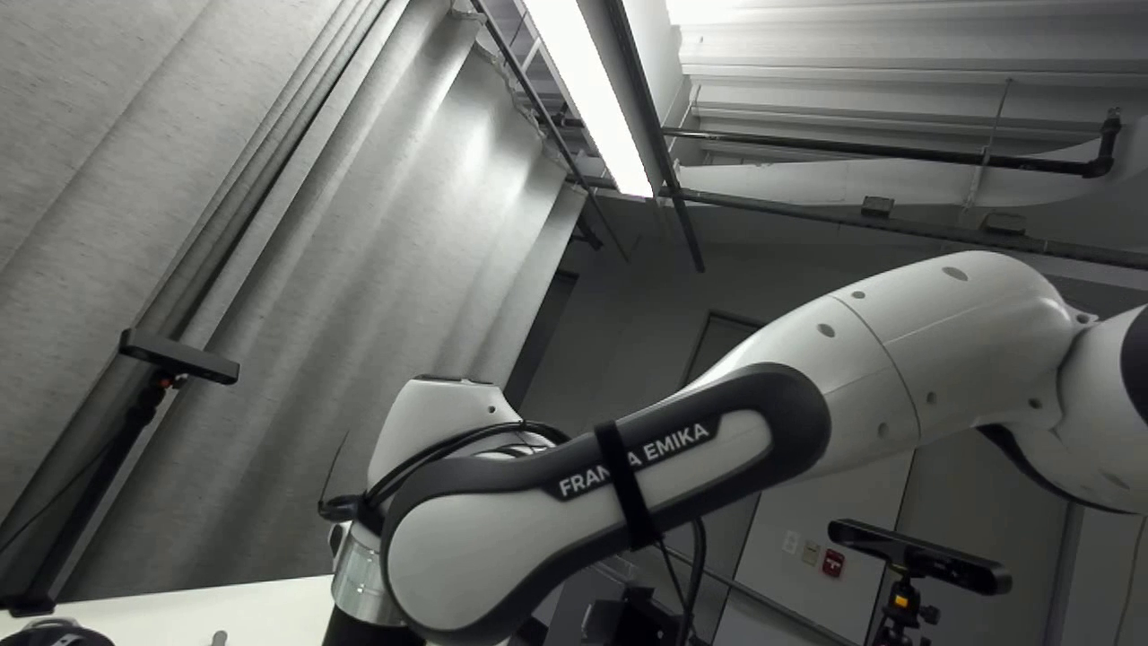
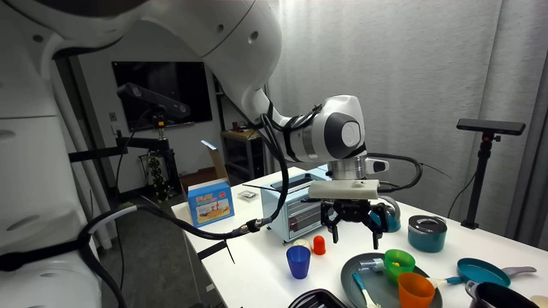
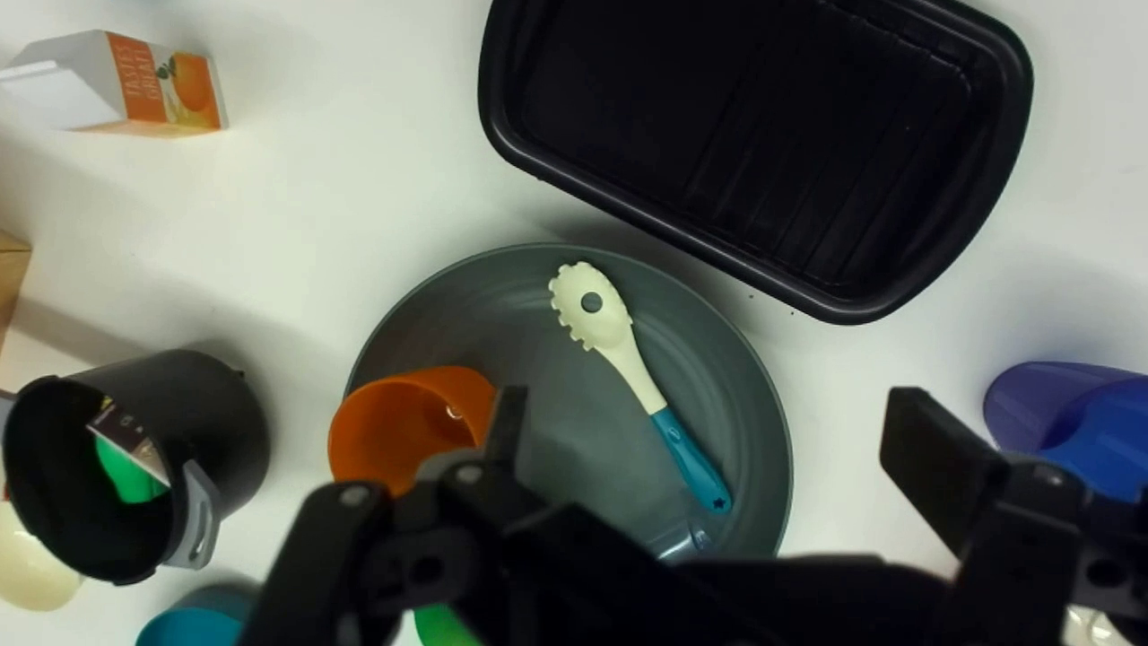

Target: Take the brush on the plate and put it in the orange cup

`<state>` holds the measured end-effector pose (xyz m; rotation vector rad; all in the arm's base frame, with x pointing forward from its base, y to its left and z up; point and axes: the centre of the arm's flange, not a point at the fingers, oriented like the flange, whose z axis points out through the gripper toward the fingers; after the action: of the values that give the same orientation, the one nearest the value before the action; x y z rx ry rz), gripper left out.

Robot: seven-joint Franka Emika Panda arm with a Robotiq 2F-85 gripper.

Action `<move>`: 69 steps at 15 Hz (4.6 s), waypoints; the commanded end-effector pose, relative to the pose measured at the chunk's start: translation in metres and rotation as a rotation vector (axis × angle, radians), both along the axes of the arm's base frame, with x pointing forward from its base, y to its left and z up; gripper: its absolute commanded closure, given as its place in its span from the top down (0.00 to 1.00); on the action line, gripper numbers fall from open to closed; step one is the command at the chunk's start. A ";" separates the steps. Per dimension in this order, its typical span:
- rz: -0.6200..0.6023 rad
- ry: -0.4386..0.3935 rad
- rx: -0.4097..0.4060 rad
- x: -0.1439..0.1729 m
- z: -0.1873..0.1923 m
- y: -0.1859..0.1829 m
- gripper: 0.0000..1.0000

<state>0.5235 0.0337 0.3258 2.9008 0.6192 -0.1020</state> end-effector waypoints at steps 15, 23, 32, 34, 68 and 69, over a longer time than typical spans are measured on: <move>0.103 0.015 0.026 0.074 -0.067 -0.015 1.00; 0.094 0.026 0.022 0.065 -0.067 -0.012 1.00; 0.106 0.072 0.019 0.078 -0.085 -0.016 1.00; 0.110 0.088 0.018 0.082 -0.093 -0.017 1.00; 0.180 0.245 0.069 0.115 -0.193 0.000 1.00; 0.180 0.247 0.070 0.115 -0.195 0.000 1.00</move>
<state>0.6253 0.0348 0.1346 2.8880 0.9184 -0.3969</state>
